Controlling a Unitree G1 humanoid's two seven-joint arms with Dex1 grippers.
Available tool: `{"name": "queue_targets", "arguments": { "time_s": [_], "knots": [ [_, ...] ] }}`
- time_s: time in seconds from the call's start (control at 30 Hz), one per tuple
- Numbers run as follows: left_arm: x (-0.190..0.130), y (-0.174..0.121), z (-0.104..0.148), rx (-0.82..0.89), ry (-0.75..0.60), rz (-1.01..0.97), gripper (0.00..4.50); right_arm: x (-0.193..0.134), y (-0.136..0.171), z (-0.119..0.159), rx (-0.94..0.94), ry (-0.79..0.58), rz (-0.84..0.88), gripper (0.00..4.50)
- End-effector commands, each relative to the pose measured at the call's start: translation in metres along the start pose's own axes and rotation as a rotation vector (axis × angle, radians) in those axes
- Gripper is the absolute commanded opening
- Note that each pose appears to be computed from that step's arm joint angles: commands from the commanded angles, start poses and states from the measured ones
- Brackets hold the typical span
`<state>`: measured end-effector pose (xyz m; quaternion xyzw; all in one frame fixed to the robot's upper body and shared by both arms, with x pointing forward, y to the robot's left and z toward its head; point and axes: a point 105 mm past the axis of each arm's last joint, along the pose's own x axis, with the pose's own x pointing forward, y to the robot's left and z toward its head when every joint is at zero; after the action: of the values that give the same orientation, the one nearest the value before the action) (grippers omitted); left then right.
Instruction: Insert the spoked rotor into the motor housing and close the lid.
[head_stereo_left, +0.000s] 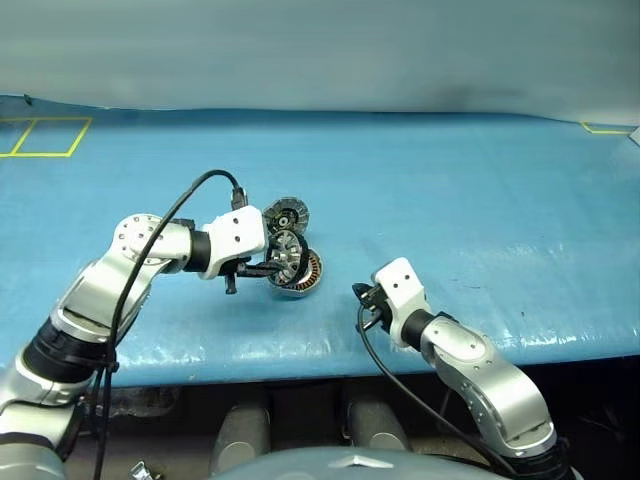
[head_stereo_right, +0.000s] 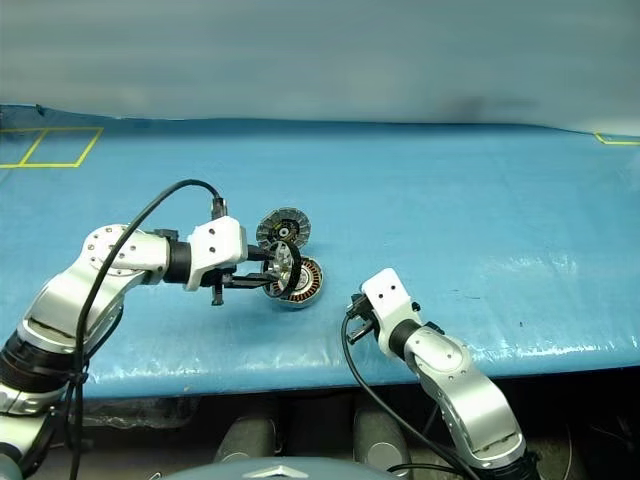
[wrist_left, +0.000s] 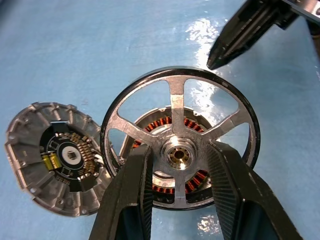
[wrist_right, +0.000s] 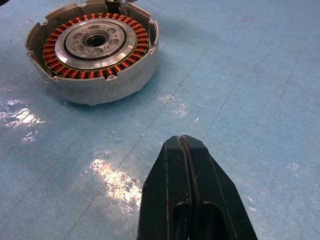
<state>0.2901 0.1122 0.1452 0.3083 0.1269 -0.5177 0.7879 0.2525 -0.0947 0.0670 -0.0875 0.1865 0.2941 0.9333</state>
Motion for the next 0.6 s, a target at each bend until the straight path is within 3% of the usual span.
{"name": "queue_targets", "arguments": {
  "time_s": [0.03, 0.33, 0.5, 0.6],
  "knots": [
    [-0.004, 0.006, 0.009, 0.0, -0.029, 0.083, 1.32, 0.0, 0.001, 0.012, -0.007, -0.058, 0.015, 0.0],
    [0.007, -0.001, 0.006, -0.019, 0.001, 0.027, 1.32, -0.006, 0.005, 0.032, -0.083, -0.241, 0.088, 0.0],
    [0.013, -0.001, 0.007, -0.006, 0.006, -0.005, 1.32, -0.01, 0.004, 0.027, -0.113, -0.308, 0.144, 0.0],
    [0.015, 0.0, 0.007, -0.007, 0.009, -0.012, 1.32, -0.01, 0.003, 0.025, -0.032, -0.349, 0.215, 0.0]
  ]
}}
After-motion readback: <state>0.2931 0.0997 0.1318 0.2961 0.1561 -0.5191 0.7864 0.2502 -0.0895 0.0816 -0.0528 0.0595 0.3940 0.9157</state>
